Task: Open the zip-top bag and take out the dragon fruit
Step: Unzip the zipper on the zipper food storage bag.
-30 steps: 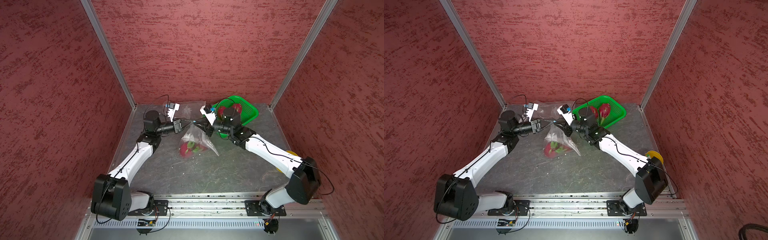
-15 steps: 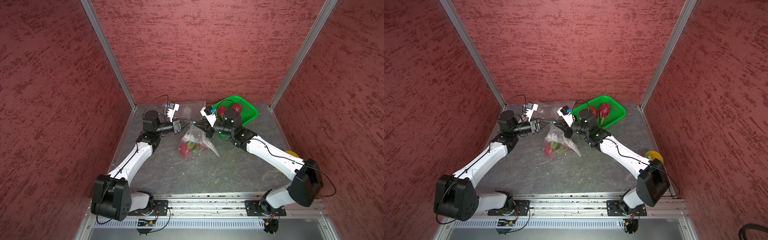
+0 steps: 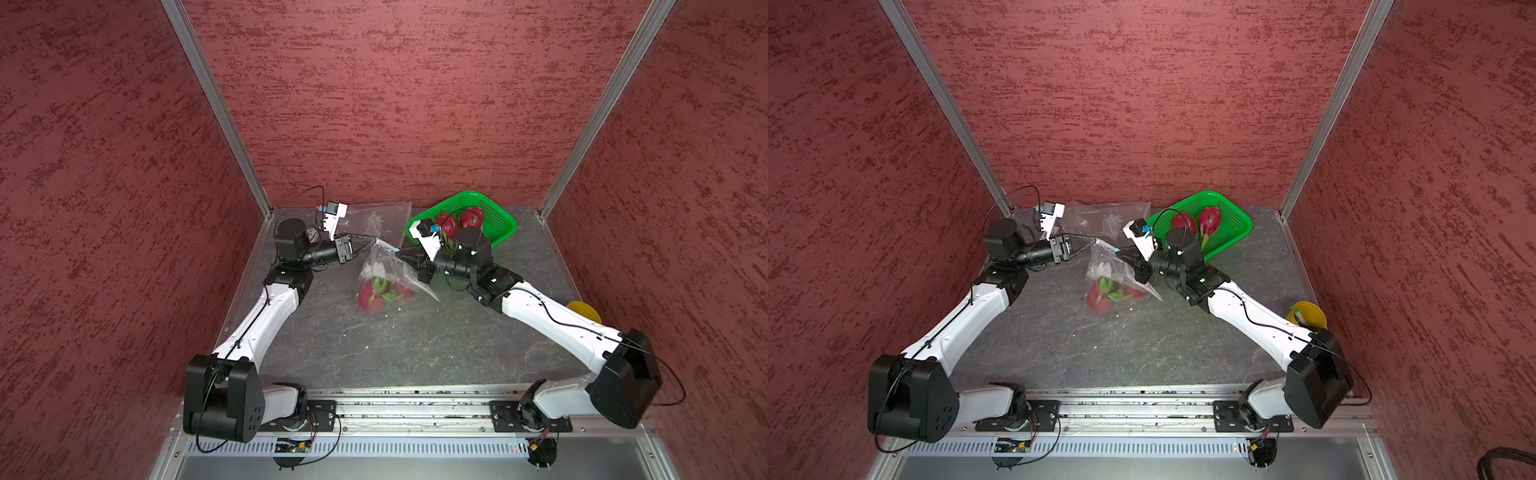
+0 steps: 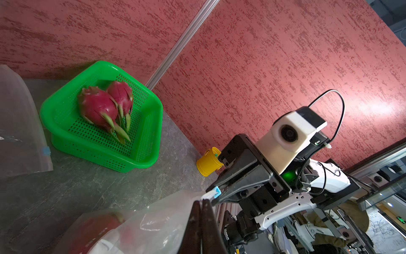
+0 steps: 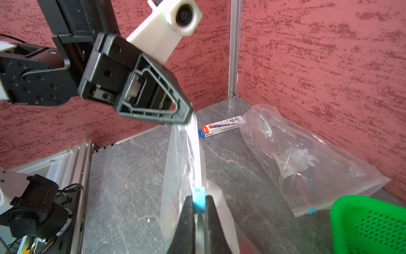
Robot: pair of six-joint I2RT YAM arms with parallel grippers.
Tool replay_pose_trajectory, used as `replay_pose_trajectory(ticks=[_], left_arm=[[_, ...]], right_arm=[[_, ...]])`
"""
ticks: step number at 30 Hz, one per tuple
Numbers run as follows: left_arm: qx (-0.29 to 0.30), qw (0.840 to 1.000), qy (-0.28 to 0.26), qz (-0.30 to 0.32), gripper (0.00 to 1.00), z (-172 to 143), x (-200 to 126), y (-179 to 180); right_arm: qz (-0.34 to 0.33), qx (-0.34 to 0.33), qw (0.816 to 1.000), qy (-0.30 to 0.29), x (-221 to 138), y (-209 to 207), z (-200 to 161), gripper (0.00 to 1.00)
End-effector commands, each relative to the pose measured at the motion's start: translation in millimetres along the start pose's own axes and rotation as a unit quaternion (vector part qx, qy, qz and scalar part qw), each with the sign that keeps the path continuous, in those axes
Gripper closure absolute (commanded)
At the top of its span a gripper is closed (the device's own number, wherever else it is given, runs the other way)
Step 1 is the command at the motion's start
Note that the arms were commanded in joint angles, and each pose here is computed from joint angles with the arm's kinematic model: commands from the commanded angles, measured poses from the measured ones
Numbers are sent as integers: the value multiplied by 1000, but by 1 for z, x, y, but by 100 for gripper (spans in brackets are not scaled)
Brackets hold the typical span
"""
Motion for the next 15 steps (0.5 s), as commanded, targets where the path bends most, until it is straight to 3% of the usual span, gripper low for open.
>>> replay_pose_trajectory(ticks=[1, 15], left_arm=[[46, 989, -110, 83, 100, 48, -32, 2], [30, 985, -122, 119, 100, 48, -50, 18]], right_arm=[[-46, 40, 997, 42, -16, -9, -24, 100], [-82, 112, 987, 77, -48, -4, -70, 100]])
Point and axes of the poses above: each gripper's point midway between its finger pads, its own x axis out along the fingers, its own y axis along the line the jaws close on, z = x × y, the point moved 7 cm from there along -x, back along the fingers, and after that the axes turned 5 degrees about x, right-handed, at the moved point
